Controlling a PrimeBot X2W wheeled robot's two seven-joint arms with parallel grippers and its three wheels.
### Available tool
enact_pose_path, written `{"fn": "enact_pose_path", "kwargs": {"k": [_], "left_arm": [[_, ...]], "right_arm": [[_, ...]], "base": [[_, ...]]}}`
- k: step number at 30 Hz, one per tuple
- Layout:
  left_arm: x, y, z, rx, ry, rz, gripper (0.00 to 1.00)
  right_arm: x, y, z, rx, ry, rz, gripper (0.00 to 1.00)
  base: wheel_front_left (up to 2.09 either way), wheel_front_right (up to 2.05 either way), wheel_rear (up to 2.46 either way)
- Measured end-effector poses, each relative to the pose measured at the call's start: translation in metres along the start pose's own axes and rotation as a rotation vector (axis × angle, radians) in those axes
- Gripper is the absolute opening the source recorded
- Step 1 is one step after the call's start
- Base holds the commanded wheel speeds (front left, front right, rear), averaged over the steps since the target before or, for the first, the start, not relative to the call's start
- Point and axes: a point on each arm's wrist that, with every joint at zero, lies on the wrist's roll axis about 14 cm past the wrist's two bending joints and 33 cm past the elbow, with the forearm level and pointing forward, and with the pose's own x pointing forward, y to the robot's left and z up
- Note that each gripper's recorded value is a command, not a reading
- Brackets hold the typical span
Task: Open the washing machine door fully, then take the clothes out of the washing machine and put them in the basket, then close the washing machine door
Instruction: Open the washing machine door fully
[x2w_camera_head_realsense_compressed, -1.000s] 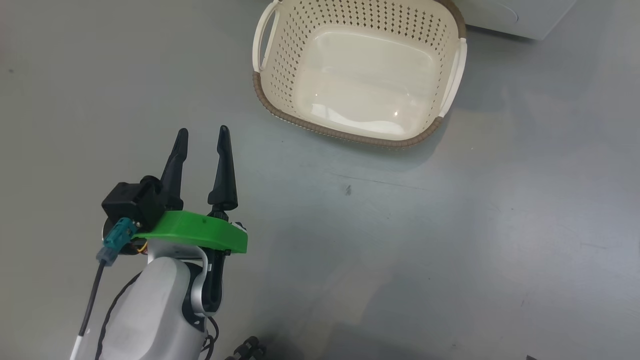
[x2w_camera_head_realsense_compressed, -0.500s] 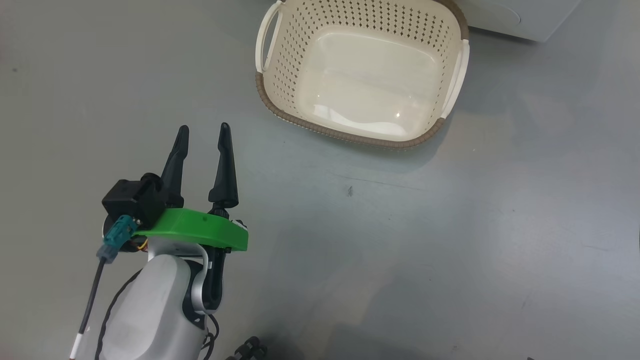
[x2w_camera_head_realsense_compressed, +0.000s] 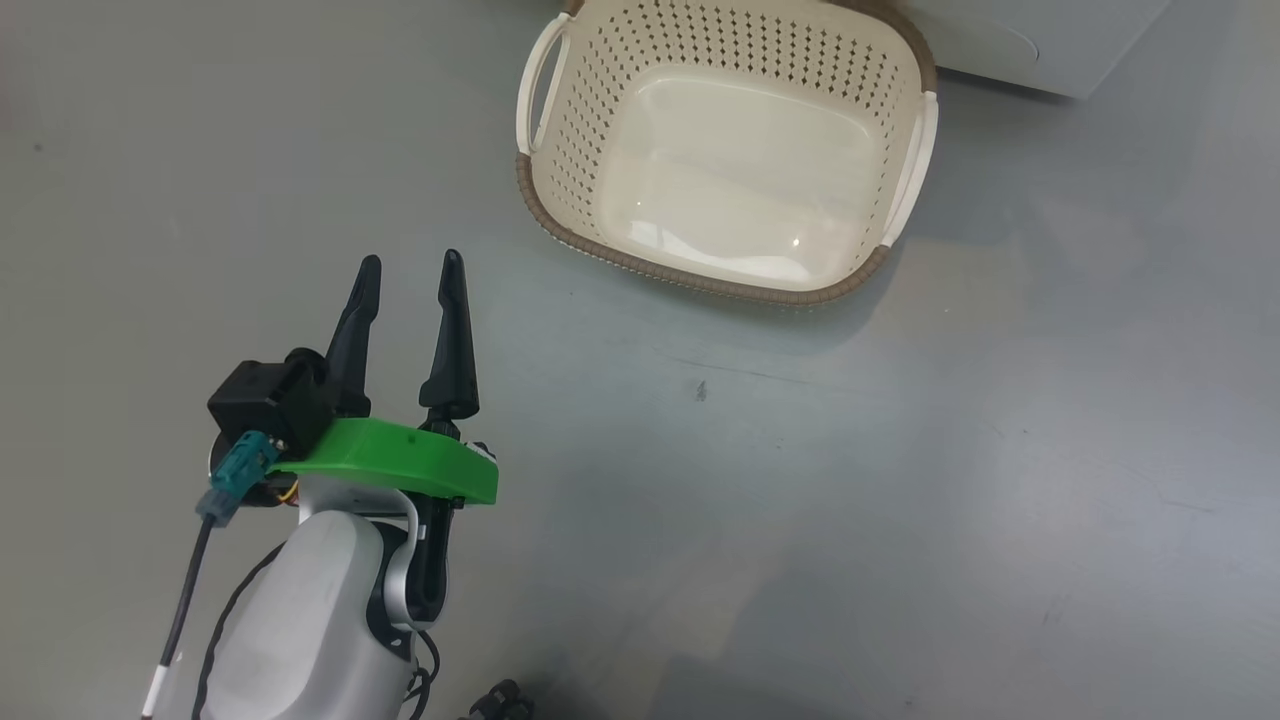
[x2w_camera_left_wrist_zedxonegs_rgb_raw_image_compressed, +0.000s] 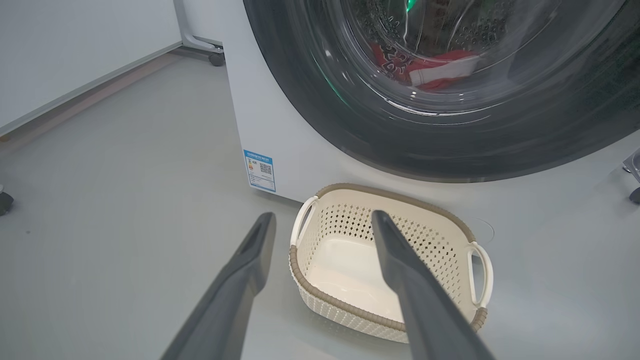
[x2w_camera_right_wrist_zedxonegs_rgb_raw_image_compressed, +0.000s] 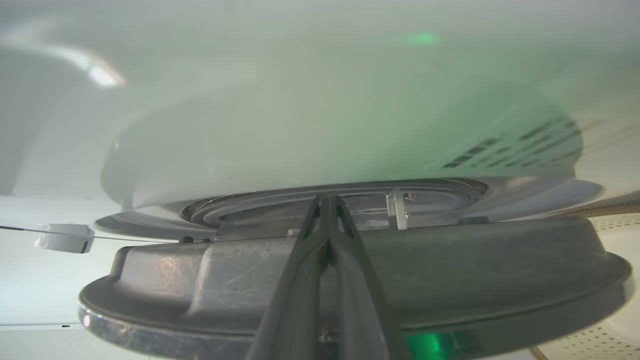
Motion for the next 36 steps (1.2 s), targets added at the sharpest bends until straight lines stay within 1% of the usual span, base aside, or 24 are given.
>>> {"fn": "enact_pose_path", "kwargs": {"k": [7, 16, 23, 36], "left_arm": [[-0.003, -0.003, 0.007, -0.003, -0.015, -0.010, 1.00], [-0.007, -0.010, 0.015, -0.010, -0.035, -0.028, 1.00], [-0.008, -0.015, 0.018, -0.013, -0.045, -0.043, 1.00], [-0.008, -0.023, 0.021, -0.005, -0.053, -0.067, 1.00]], "right_arm": [[-0.003, 0.010, -0.005, -0.001, 0.014, 0.002, 0.00], [-0.011, 0.009, -0.016, -0.007, 0.042, -0.029, 0.00], [-0.016, 0.009, -0.028, -0.006, 0.081, -0.044, 0.00], [-0.025, -0.004, -0.054, 0.022, 0.143, -0.078, 0.00]], "base": [[0.00, 0.00, 0.00], [0.00, 0.00, 0.00], [0.00, 0.00, 0.00], [0.00, 0.00, 0.00]]}}
